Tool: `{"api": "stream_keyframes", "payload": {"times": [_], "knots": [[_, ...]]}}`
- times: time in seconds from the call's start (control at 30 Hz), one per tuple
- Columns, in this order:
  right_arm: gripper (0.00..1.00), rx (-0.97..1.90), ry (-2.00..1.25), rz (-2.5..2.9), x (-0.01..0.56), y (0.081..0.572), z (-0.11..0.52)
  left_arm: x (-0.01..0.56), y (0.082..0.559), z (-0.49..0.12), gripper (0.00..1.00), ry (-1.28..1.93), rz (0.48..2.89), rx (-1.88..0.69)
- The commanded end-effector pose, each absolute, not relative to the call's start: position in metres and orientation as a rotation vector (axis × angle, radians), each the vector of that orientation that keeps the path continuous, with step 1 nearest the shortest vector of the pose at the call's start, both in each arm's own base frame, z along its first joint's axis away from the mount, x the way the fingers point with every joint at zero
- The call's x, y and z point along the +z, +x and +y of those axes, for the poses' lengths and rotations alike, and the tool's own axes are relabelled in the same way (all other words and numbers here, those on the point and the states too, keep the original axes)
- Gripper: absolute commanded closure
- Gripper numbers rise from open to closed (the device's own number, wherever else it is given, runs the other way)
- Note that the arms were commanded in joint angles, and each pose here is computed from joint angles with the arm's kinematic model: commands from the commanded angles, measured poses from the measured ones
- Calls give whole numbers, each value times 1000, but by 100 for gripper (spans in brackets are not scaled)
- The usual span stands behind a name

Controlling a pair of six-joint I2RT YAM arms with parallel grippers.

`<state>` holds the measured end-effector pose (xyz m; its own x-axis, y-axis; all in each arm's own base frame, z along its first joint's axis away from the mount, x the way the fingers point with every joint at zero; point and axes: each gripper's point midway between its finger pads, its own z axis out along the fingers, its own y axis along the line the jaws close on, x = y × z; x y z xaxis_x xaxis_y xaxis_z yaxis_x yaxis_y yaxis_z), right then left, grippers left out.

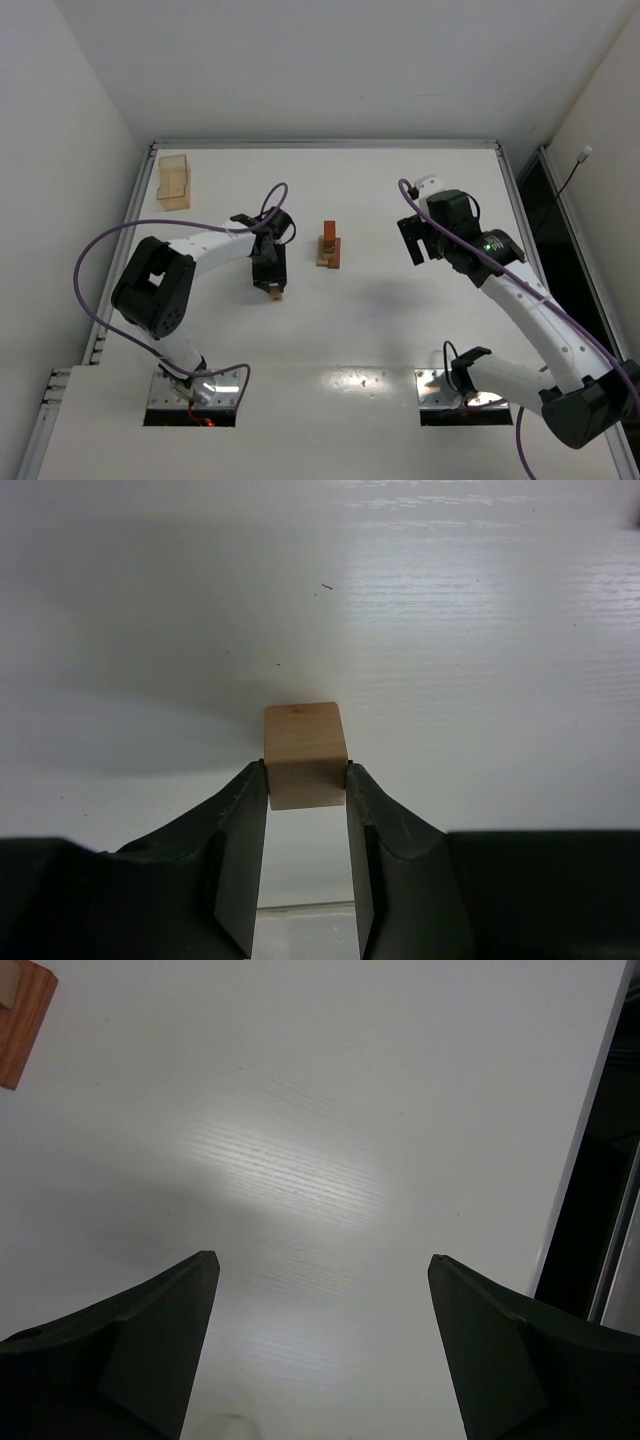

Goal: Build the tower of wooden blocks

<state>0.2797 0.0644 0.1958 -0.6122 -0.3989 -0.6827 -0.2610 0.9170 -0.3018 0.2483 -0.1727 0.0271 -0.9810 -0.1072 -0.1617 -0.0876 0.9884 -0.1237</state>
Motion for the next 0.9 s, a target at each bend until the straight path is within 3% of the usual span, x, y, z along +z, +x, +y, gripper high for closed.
{"api": "stream_keyframes", "payload": {"times": [0.0,0.07,0.37,0.67,0.87], "knots": [[18,-189,-429,2227,202,288,69,30,260,-178,88,-151,2926,-166],[18,-192,-433,2235,198,287,69,32,264,-178,100,-134,2914,-159],[21,-168,-394,2225,199,284,67,125,302,-203,100,-72,2655,-331],[24,88,-198,2248,209,288,83,230,336,-237,100,31,2417,-553],[24,131,-145,2270,205,295,84,251,354,-258,100,126,2380,-613]]}}
